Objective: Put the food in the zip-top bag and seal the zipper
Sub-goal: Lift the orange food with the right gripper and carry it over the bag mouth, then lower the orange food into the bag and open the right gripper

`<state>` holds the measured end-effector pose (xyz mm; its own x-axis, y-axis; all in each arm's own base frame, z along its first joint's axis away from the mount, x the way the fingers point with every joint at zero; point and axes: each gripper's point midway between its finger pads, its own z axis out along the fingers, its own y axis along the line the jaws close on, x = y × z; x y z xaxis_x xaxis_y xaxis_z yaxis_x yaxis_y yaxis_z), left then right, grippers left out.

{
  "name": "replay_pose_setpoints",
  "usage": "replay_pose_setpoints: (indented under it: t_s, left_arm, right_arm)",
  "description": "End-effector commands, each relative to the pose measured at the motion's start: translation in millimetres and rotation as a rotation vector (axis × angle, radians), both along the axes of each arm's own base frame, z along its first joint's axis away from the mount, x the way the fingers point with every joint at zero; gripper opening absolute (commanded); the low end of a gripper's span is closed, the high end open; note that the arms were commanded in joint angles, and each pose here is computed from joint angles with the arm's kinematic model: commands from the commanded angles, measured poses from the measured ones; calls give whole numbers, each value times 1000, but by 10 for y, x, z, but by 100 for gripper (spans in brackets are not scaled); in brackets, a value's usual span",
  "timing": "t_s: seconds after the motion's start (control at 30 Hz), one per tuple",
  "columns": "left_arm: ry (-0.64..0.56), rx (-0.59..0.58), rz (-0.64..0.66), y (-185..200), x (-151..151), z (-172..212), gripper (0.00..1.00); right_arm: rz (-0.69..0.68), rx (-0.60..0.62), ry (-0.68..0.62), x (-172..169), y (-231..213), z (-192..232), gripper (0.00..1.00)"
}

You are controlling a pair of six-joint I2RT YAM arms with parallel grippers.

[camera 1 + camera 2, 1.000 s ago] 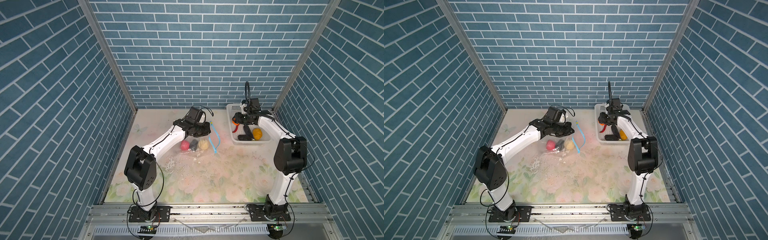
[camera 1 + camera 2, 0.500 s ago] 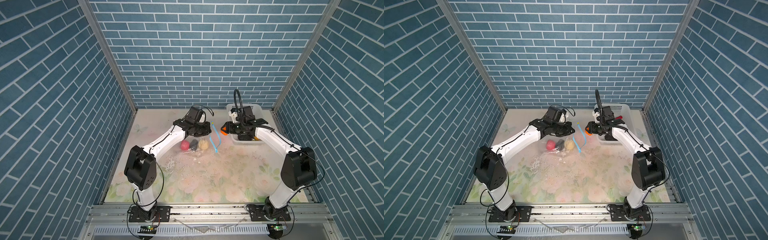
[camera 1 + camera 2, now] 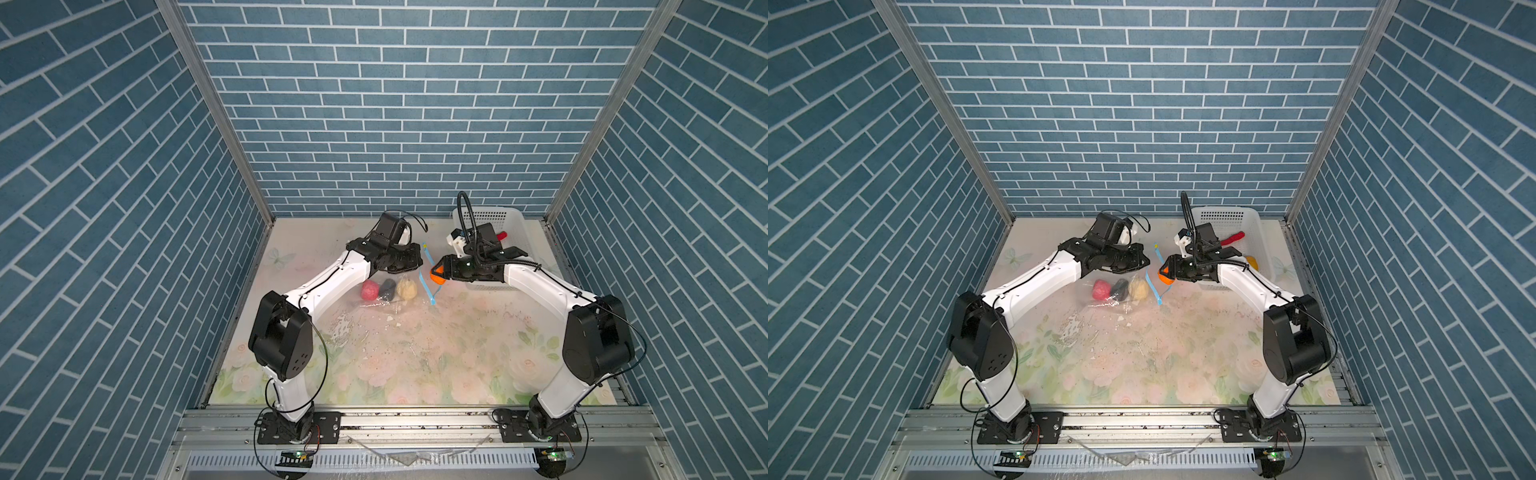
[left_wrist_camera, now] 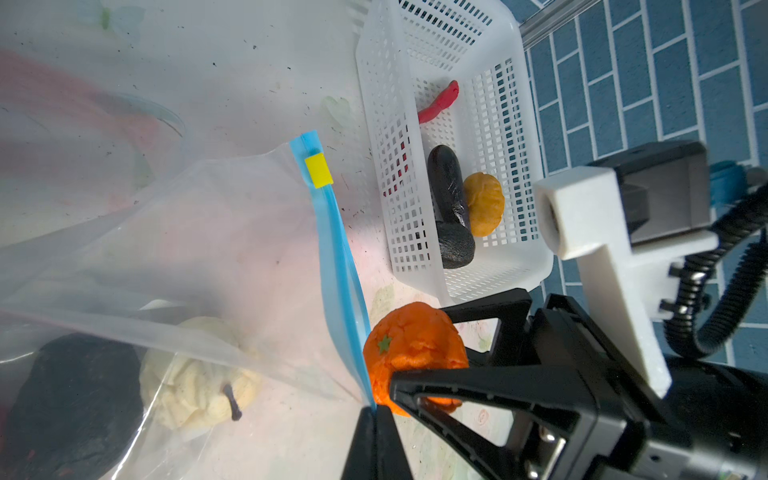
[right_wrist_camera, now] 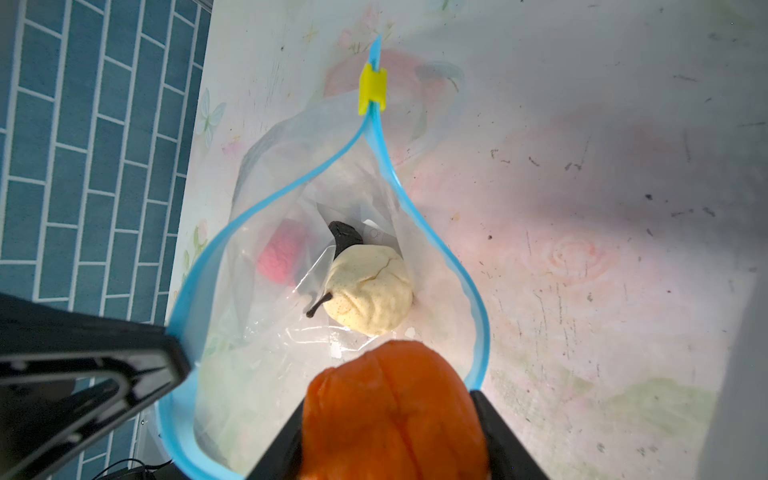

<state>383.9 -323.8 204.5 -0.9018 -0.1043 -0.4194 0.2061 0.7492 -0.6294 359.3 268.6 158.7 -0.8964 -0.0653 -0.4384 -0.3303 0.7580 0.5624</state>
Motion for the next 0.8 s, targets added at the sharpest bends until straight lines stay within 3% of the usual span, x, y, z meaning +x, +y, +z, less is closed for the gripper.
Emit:
replay_pose_setpoints:
  t_s: [0.0, 0.77]
  left_arm:
    - [-8, -10, 3, 25, -21, 42, 0]
    - [-18, -24, -1, 30, -47, 86, 0]
  right_arm:
    - [10, 18, 24, -108, 67, -23, 54]
    - [22, -36, 96, -110, 141, -461, 56]
